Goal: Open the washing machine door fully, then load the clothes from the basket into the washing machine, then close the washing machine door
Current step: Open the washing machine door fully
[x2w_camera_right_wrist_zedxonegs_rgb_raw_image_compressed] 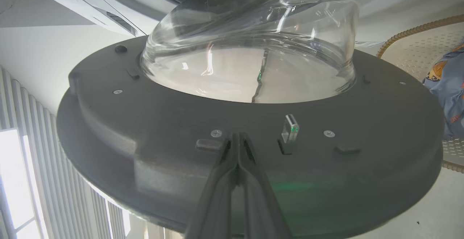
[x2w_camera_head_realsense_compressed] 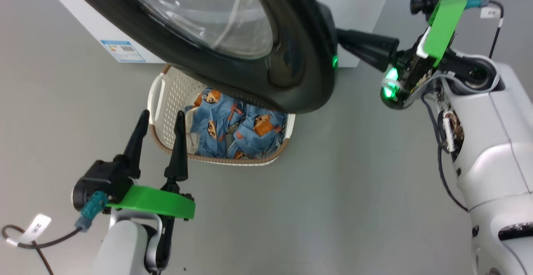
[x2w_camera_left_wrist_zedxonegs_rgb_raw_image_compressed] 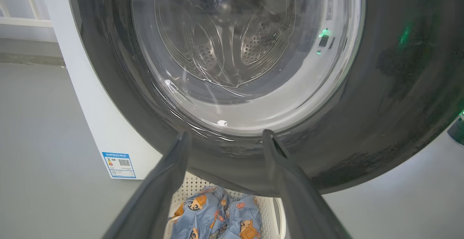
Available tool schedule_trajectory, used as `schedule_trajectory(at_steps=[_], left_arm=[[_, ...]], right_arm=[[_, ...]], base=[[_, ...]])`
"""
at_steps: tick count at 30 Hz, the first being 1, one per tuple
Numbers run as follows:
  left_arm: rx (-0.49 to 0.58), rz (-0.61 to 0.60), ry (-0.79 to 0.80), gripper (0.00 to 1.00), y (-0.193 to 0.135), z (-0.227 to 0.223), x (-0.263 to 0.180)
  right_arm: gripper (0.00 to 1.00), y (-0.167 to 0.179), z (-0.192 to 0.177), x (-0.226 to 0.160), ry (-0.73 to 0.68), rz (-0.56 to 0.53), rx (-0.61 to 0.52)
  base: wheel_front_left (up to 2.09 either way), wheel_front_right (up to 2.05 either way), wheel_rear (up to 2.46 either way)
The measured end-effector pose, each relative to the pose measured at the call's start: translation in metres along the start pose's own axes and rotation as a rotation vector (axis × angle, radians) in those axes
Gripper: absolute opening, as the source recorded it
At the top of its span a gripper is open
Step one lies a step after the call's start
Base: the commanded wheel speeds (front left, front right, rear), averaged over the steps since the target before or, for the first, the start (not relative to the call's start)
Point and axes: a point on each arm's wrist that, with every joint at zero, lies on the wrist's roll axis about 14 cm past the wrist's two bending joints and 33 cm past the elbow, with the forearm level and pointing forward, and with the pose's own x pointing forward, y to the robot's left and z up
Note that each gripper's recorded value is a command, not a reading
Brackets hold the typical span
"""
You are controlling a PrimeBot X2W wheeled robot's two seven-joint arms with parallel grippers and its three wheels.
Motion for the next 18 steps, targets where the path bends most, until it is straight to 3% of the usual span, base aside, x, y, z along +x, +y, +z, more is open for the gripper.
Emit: schedule_trajectory(at_steps=[18], left_arm=[[0.000,-0.013,-0.019,1.00,-0.006,0.015,-0.036]], right_arm=[[0.00,0.005,-0.070,0.001,0.105,-0.003,0.006]], base=[[0.00,0.00,0.00]])
